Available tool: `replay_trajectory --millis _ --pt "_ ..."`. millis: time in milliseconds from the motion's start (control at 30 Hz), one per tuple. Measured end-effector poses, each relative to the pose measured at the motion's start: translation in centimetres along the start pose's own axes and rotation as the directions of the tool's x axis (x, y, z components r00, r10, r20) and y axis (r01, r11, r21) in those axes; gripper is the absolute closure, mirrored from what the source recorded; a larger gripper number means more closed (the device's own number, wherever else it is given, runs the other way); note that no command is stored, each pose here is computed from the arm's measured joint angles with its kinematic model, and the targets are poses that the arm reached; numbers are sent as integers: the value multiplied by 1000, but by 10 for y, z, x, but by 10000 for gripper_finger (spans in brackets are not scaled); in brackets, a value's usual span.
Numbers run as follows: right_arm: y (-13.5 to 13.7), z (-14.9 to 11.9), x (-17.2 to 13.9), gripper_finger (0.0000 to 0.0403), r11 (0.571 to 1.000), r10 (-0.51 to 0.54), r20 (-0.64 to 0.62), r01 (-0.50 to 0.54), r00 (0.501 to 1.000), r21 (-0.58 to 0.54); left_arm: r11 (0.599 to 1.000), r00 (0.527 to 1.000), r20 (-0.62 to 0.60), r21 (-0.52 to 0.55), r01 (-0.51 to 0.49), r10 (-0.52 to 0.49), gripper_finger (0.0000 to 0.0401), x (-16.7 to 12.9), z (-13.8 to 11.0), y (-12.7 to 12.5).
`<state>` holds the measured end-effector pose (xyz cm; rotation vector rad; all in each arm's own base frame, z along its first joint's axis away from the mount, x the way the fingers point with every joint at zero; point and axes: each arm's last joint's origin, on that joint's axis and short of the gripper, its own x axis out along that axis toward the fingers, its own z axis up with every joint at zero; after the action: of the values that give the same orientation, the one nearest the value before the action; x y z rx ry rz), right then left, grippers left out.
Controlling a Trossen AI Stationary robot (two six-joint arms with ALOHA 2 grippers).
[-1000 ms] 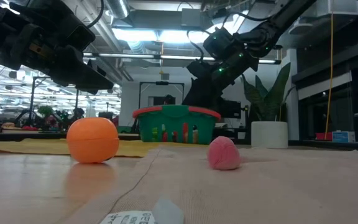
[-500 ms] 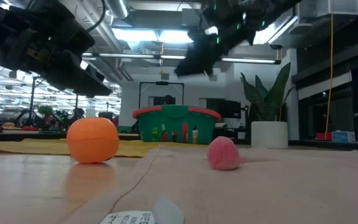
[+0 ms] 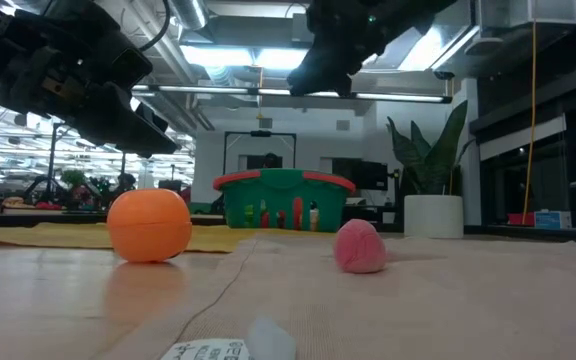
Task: Pick and placing Produce into tupperware
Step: Put the orange into the blue basket
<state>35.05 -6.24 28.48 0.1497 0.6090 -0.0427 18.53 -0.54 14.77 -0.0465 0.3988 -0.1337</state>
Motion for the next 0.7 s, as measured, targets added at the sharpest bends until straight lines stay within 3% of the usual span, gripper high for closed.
replay_trajectory --millis 233,367,533,700 --pt "14 -21 10 250 998 12 -70 -16 998 -63 1000 1000 8 0 1 -1 365 0 1 0" --pt "21 -41 22 250 993 -65 9 65 998 -98 999 999 6 -8 32 -32 373 0 1 -4" --pt "30 -73 32 250 993 -35 65 42 997 -108 997 998 3 25 69 -69 383 1 0 -11" --pt "41 -93 35 250 993 7 141 10 990 -119 997 997 3 -6 72 -72 392 1 0 -12"
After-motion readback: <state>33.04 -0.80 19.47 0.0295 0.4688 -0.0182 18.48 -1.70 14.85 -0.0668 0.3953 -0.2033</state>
